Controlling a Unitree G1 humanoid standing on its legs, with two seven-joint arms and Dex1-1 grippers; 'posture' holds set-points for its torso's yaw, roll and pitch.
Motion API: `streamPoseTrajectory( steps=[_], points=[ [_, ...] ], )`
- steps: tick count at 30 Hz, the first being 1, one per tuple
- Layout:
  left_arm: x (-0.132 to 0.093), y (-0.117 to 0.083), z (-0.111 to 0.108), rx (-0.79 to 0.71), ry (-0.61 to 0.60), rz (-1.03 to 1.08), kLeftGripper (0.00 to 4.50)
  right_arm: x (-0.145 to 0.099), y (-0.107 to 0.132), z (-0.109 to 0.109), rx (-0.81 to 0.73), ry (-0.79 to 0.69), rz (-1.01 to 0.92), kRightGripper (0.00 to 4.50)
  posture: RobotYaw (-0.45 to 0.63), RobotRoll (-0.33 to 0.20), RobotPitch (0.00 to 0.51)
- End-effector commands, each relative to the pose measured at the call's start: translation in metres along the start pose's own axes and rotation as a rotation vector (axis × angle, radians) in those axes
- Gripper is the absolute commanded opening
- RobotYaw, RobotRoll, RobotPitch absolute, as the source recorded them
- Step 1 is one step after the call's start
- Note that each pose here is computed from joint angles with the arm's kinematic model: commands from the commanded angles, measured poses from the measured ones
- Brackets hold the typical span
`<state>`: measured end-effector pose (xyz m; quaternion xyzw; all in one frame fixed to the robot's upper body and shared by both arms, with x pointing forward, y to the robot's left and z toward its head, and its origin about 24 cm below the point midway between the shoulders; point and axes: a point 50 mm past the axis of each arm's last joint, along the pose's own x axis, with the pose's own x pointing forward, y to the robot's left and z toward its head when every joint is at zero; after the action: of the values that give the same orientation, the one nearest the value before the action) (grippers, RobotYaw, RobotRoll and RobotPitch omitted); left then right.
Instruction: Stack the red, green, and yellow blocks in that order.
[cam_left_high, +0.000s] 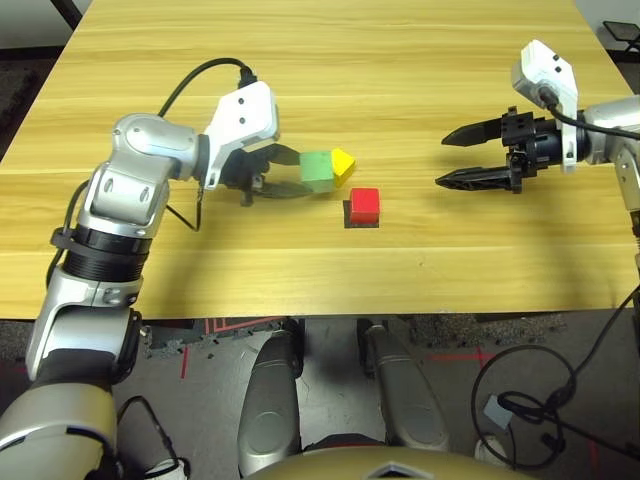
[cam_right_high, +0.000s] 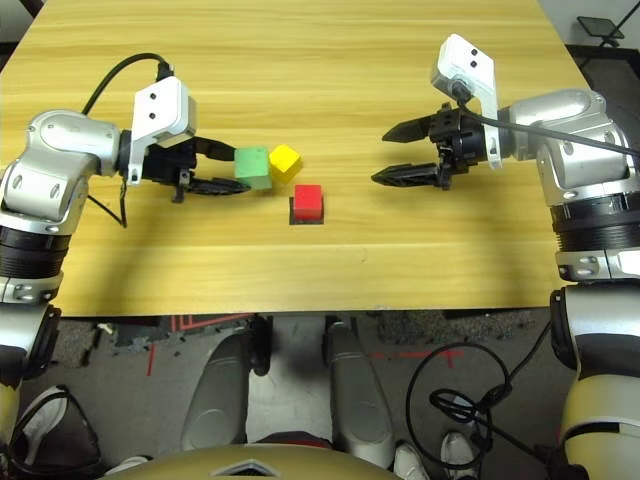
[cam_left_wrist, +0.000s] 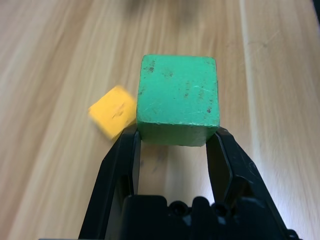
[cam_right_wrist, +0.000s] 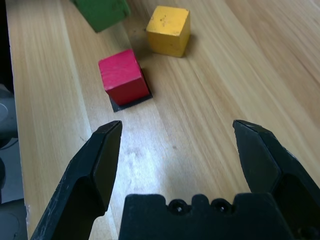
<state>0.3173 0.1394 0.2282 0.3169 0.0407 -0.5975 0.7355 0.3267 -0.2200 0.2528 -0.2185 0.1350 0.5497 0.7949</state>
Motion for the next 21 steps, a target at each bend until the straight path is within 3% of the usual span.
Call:
streamPoseTrajectory(
  steps=[1,10,21],
  points=[
    [0.01,0.001,-0.001,-0.018,-0.005,-0.033,2.01,-0.001,0.003,-0.002,0.0,0.012,0.01,4.5,-0.05,-0.105,0.271],
    [0.024,0.0,-0.007,-0.04,0.016,-0.085,2.01,-0.006,0.006,-0.006,0.019,0.016,-0.007,4.5,-0.09,-0.1,0.277],
    [0.04,-0.002,0.008,-0.012,-0.02,-0.129,2.01,-0.007,0.009,-0.008,0.031,0.015,-0.015,4.5,-0.1,-0.09,0.287]
  ],
)
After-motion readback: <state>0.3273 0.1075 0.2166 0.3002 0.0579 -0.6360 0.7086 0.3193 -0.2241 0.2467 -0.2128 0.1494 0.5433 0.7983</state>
